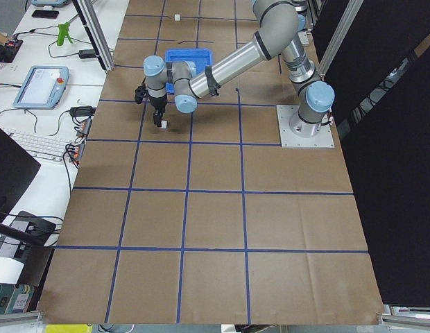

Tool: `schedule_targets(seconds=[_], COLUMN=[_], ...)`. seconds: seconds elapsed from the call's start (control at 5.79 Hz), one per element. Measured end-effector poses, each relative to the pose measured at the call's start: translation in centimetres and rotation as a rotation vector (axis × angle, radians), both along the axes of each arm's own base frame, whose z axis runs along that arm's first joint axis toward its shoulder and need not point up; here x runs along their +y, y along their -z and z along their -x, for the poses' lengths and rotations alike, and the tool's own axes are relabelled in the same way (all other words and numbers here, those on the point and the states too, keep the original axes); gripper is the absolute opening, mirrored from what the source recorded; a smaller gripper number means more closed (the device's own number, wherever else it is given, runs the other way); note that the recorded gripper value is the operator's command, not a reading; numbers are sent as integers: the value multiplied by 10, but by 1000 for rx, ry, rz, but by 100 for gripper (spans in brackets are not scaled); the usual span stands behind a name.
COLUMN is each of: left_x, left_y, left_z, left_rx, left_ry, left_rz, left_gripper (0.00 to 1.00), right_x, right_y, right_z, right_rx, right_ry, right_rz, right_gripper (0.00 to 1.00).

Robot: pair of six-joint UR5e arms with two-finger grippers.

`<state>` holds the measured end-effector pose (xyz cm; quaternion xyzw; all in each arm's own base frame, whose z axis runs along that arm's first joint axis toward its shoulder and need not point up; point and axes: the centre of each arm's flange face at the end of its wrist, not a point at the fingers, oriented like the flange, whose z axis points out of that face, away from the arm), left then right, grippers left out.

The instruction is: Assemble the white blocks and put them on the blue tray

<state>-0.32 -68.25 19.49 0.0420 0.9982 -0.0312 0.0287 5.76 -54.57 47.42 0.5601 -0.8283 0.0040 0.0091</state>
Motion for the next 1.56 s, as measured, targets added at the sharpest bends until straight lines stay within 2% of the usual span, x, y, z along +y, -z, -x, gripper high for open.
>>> schedule_targets(seconds=[0.17,0.35,0.52,0.69,1.04,1.21,1.38,1.56], left_x=[1,1,1,1,-3,1,7,19], left_y=[5,11,16,17,-5,-27,-51,-67], left_z=[0,0,0,0,-1,5,32,94], left_rx=[1,3,5,4,-8,-25,-45,-62], left_ry=[12,18,21,22,60,188,413,661], left_rz=[-9,-22,-32,-33,0,22,41,53], left_gripper=[73,57,21,1,0,0,0,0], right_x=[-11,-26,-43,-56,-82,-94,-107,-118], right_y=[9,22,46,79,163,209,244,272], right_z=[31,68,109,153,226,248,258,263], right_rx=[-4,-36,-112,-211,-406,-467,-510,-545], right_ry=[-206,-343,-396,-386,-340,-343,-359,-378], right_rz=[-3,7,20,36,112,144,172,193], right_gripper=[100,100,100,100,100,100,100,100])
